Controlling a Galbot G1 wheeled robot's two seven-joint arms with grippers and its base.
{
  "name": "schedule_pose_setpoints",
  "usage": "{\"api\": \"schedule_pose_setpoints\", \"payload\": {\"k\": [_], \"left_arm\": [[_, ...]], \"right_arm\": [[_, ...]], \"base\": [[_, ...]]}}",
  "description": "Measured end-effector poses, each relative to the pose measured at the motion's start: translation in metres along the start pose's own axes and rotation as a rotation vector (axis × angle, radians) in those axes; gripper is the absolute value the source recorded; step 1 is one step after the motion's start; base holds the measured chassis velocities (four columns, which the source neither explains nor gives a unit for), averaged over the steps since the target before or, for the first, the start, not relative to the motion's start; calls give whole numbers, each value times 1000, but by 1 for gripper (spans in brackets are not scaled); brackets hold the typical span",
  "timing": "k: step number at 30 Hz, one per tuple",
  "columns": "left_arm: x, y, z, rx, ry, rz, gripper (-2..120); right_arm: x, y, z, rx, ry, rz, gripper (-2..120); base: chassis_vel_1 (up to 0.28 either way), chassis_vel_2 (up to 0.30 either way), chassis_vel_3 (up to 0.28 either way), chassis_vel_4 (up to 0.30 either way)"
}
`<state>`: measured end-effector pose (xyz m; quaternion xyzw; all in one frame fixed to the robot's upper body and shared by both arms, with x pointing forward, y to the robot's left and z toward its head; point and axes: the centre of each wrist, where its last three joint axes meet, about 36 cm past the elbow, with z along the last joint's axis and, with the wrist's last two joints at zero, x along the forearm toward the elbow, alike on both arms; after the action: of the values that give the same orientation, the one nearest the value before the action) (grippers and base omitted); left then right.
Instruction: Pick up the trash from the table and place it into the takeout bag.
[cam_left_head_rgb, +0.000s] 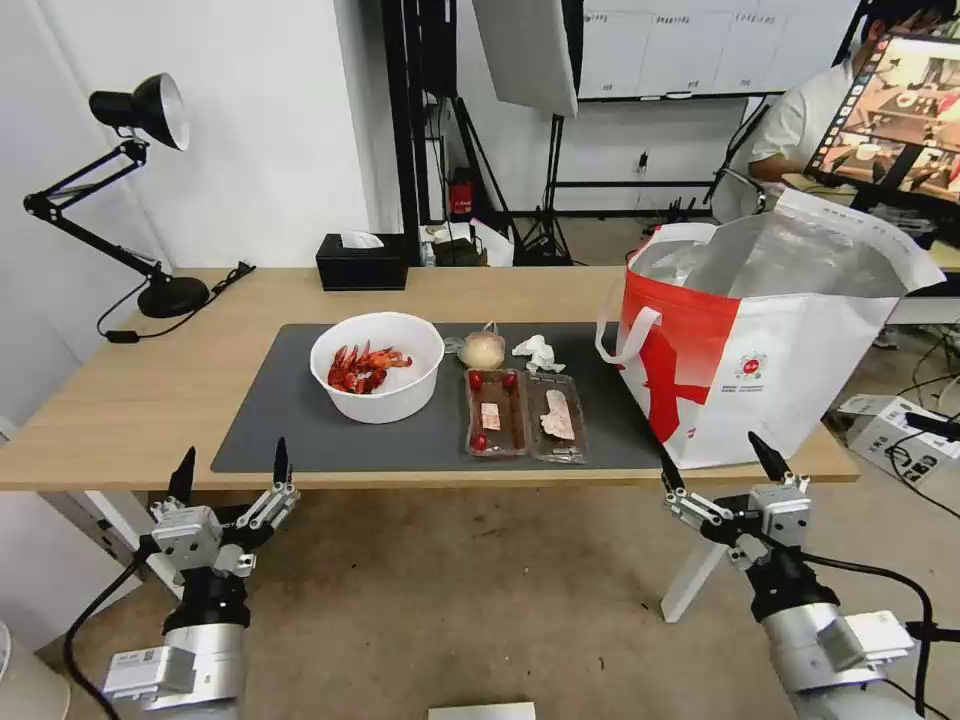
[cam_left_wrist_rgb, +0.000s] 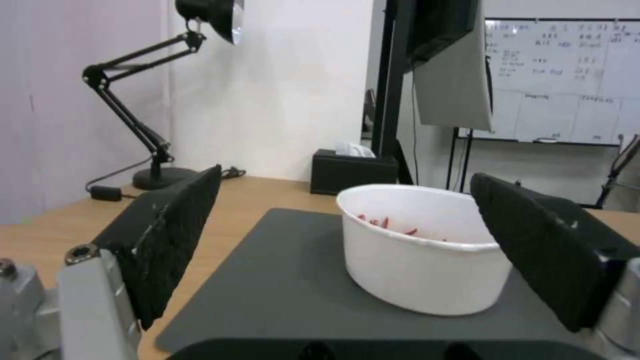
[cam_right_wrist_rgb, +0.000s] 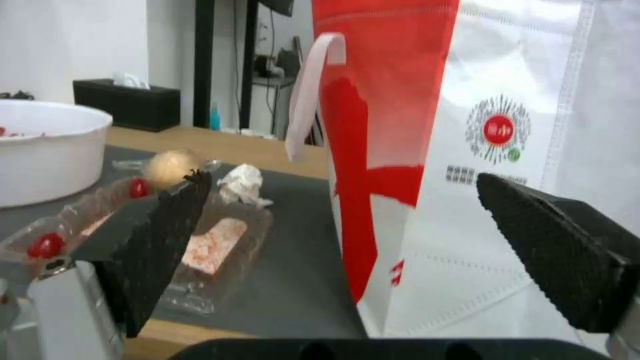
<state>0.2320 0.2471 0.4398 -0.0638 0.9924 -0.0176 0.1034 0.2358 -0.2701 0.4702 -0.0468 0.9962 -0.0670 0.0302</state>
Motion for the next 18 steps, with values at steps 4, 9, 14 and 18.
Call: {"api": "schedule_pose_setpoints", "payload": {"k": [4, 9, 14, 18], "left_arm": [[3, -2, 5, -2, 21, 8, 100], [7, -2, 8, -4, 38, 15, 100], [11, -1, 8, -8, 42, 21, 100], [13, 0, 9, -10, 35, 31, 100]], "right_arm": [[1, 5, 7, -20, 24, 4, 100], [2, 9, 12, -36, 40, 7, 100], [3, 12, 13, -44, 44, 7, 100], [5, 16, 14, -52, 51, 6, 100]], "base": [[0, 0, 0, 0], [0, 0, 0, 0], [0, 0, 0, 0], [0, 0, 0, 0]]}}
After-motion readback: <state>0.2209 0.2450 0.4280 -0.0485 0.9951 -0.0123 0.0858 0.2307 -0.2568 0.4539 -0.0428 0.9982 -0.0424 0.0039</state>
